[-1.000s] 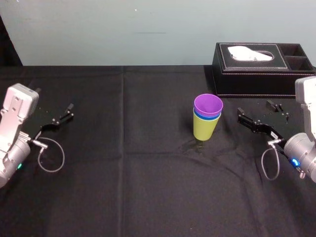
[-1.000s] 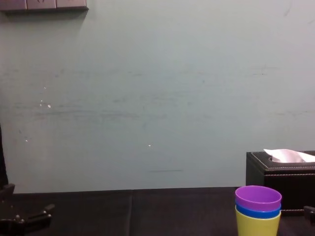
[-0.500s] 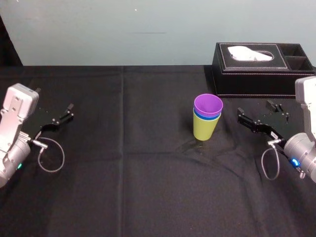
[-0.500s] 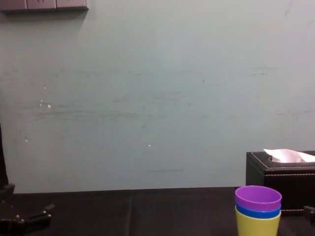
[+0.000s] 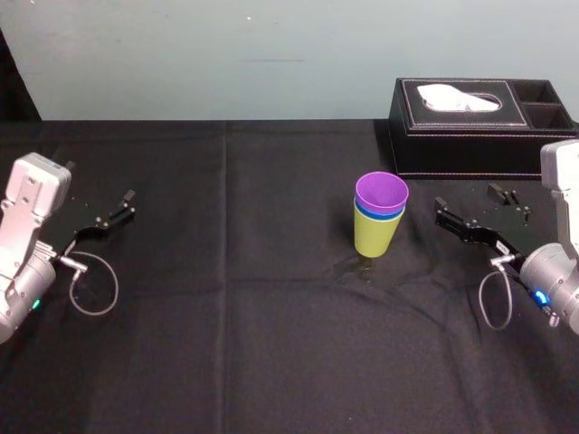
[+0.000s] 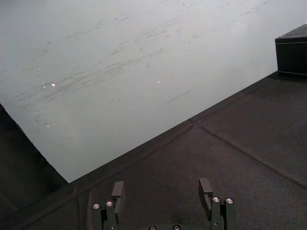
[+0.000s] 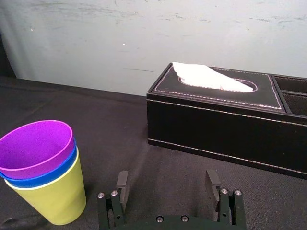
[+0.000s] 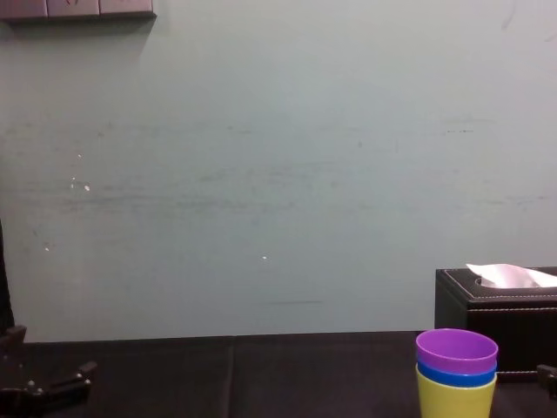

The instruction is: Stack the three plastic cups sequentially using one hand.

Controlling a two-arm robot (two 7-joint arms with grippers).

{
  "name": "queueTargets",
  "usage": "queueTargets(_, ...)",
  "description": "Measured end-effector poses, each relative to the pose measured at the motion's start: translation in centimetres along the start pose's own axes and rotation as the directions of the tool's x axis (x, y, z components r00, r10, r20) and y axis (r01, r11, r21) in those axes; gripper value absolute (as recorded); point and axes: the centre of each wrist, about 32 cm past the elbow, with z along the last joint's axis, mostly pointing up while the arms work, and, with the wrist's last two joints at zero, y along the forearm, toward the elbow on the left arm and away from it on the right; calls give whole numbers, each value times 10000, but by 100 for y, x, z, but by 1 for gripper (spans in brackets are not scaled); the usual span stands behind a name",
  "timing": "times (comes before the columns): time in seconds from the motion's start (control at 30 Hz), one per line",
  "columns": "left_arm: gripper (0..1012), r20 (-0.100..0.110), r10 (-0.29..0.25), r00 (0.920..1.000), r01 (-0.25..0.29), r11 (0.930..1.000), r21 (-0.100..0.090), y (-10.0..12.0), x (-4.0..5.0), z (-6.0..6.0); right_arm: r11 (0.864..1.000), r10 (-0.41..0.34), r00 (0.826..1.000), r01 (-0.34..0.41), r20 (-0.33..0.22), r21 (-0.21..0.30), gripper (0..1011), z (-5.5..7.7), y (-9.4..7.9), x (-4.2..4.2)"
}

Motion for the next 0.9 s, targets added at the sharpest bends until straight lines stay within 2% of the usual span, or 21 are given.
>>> queueTargets(0.9,1011,0,0,10000,0,10000,0,0,0,0,10000,0,10000,0,0,1,1003,0,0,0)
